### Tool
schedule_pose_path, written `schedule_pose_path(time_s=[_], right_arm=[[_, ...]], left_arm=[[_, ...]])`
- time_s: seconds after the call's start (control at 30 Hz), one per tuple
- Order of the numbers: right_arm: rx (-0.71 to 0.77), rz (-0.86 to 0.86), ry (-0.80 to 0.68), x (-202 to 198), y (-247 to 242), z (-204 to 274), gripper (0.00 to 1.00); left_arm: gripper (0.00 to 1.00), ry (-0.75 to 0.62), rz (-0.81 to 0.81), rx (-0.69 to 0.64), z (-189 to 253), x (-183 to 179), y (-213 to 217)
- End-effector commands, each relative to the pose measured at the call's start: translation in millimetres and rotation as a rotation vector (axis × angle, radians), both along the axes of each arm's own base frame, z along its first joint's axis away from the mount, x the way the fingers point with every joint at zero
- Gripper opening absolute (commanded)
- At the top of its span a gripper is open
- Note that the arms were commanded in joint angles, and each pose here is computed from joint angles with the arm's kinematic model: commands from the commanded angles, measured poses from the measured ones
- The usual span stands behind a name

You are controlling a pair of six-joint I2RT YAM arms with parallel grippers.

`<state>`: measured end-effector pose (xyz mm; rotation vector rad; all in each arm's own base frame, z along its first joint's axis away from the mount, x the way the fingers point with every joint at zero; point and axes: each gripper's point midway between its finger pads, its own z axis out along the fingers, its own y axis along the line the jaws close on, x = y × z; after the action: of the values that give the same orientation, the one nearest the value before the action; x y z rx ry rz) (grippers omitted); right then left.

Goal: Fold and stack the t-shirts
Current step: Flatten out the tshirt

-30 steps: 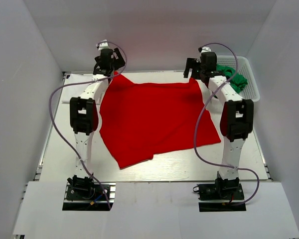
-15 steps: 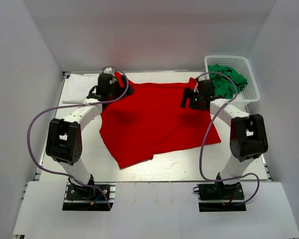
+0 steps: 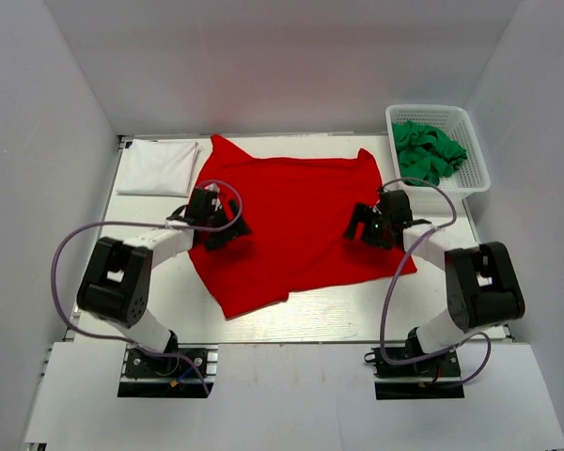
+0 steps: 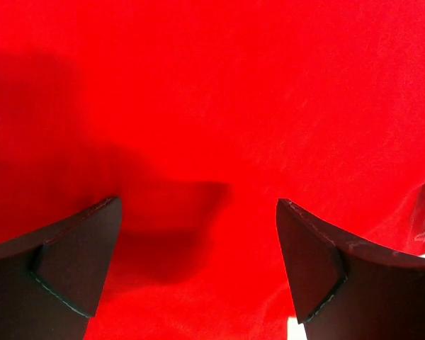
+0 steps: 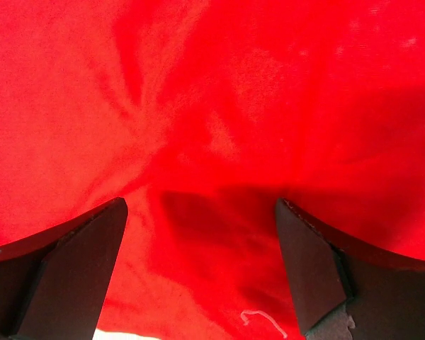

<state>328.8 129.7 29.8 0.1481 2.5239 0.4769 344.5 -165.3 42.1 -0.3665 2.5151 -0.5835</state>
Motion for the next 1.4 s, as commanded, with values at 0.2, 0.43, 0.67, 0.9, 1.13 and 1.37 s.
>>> schedule_pose_path(time_s=[0.2,0.43,0.67,0.9,1.13,1.37], right_arm=[[0.074,0.046,0.306,-148,6,-19,0.9],[0.126,0.164,0.273,-186,19,22,0.9],[-0.079,0.165,-0.039,-73,22,89,0.9],[-0.061,-0.033,-0.092,17,38,91,0.9],[-0.134,-0.113,-0.094,91,40,63,0.9],[-0.169,-0.136,-0.064,134,38,29,0.9]], left_arm=[[1.0,0.249,0.106,0.105,-20,-107,46],[1.0,0.382,0.219,0.216,3,-164,81],[1.0,-0.027,0.191,0.092,84,-48,49],[1.0,-0.052,0.031,-0.007,76,3,-10],[1.0,0.008,-0.022,0.009,38,6,-34],[1.0,0.105,-0.007,0.05,0,-10,-25]])
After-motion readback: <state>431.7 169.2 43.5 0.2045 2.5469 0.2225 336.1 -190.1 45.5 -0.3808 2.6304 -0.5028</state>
